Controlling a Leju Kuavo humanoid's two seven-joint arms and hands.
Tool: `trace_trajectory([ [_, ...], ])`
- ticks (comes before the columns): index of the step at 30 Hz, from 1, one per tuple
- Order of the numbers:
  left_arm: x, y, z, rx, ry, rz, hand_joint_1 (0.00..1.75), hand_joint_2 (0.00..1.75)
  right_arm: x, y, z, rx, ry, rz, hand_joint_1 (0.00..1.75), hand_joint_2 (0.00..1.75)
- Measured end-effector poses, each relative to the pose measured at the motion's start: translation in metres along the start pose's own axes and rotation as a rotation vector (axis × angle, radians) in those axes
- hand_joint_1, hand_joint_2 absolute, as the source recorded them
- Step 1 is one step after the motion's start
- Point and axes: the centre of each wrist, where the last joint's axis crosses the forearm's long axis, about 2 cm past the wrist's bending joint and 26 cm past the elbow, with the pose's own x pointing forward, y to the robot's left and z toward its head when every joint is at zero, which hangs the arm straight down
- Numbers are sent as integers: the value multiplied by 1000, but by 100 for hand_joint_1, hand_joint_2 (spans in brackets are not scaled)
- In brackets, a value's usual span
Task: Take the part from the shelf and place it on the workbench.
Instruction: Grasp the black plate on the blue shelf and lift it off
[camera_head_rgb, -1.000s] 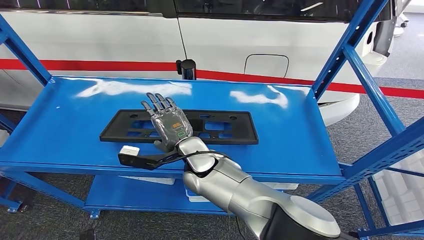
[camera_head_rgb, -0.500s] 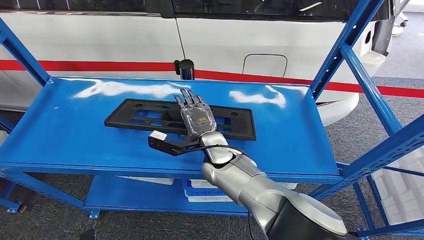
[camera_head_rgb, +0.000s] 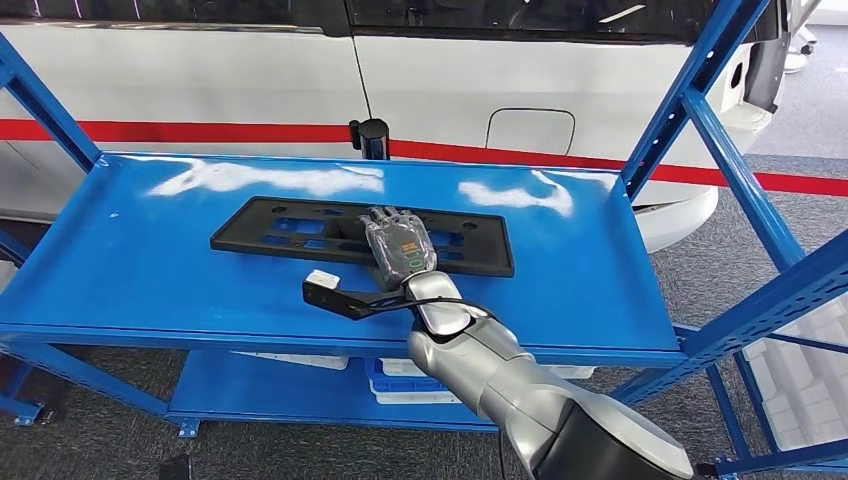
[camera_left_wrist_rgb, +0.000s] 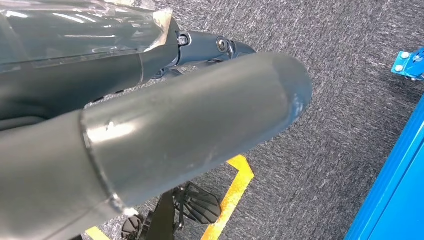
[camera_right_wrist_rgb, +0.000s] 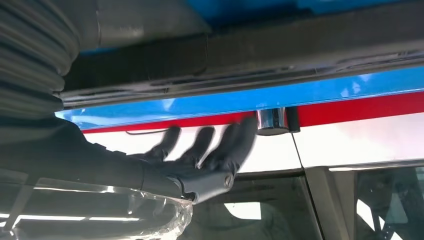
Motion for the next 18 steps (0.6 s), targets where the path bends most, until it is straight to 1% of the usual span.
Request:
trace_trajectory([
  [4,0,1,0,1,-2,0,0,0,0,1,1,-17,-7,-18,169,175],
  [8,0,1,0,2,-5,-1,0,0,0,0,0,-33,-1,-35,175,175],
  [10,0,1,-1,5,-11,-3,0,0,0,-1,0,-39,-6,-43,175,175],
  [15,0,2,-1,16,-44,-10,0,0,4,1,3,-94,-73,-100,173,175],
  [18,0,3,0,41,-83,-37,0,0,9,6,10,-177,-127,-169,175,175],
])
